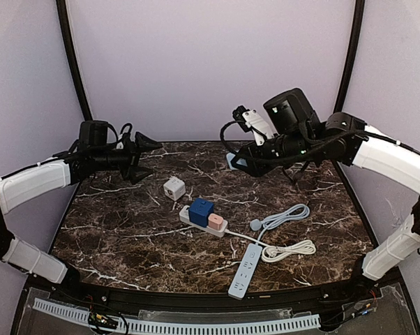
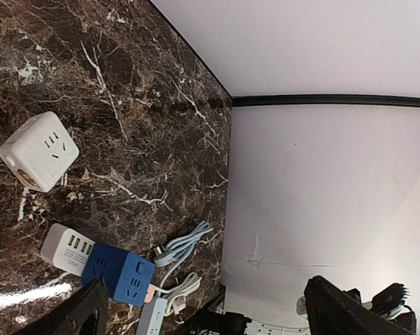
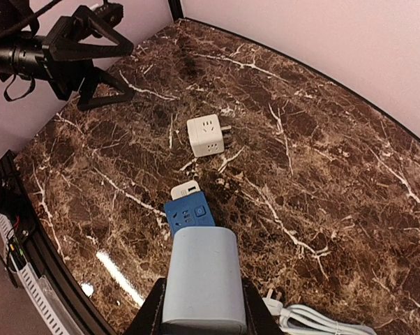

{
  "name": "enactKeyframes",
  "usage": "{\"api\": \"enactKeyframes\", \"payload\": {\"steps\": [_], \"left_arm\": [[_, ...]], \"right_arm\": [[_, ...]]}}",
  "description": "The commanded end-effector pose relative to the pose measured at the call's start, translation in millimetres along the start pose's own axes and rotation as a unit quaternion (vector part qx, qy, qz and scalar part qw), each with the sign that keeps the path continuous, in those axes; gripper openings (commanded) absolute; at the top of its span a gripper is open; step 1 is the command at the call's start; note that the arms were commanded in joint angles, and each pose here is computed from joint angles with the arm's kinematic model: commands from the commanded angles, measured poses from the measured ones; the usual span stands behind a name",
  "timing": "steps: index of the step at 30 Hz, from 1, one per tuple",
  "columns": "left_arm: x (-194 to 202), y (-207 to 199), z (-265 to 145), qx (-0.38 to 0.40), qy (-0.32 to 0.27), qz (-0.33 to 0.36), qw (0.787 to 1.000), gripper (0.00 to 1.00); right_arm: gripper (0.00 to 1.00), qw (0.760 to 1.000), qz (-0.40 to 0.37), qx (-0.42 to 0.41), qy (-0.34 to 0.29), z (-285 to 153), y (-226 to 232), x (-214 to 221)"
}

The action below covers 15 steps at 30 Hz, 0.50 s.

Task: Insert the plug

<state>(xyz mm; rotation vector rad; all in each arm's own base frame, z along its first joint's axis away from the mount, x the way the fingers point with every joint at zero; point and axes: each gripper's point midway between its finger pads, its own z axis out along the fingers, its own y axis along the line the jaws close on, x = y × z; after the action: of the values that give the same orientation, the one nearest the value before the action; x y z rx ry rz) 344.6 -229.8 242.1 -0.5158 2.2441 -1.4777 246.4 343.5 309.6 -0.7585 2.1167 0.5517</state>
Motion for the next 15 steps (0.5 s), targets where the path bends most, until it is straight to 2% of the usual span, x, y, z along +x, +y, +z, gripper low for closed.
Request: {"api": "enactKeyframes", "payload": {"steps": [1,7,15], "left_arm": [[-0.6,19.5,-5.0,-0.065,0.009,0.077,0.995,0.99],[-7.2,32.5,-4.1,-0.118,0.015,0.122,0.985,0.98],[-11.8,36.0,-8.3,-0.150,0.018,0.161,0.975,0.97]], "right_arm": [[0.00,0.996,0.003,-0.011,0.085,-10.3,3.4,29.7],[0.00,0.981,-0.016,-0.015,0.191,-10.6,11.7,72.7],[0.00,0.957,-0.023,-0.059,0.283,-17.0,38.8,124.9]]}}
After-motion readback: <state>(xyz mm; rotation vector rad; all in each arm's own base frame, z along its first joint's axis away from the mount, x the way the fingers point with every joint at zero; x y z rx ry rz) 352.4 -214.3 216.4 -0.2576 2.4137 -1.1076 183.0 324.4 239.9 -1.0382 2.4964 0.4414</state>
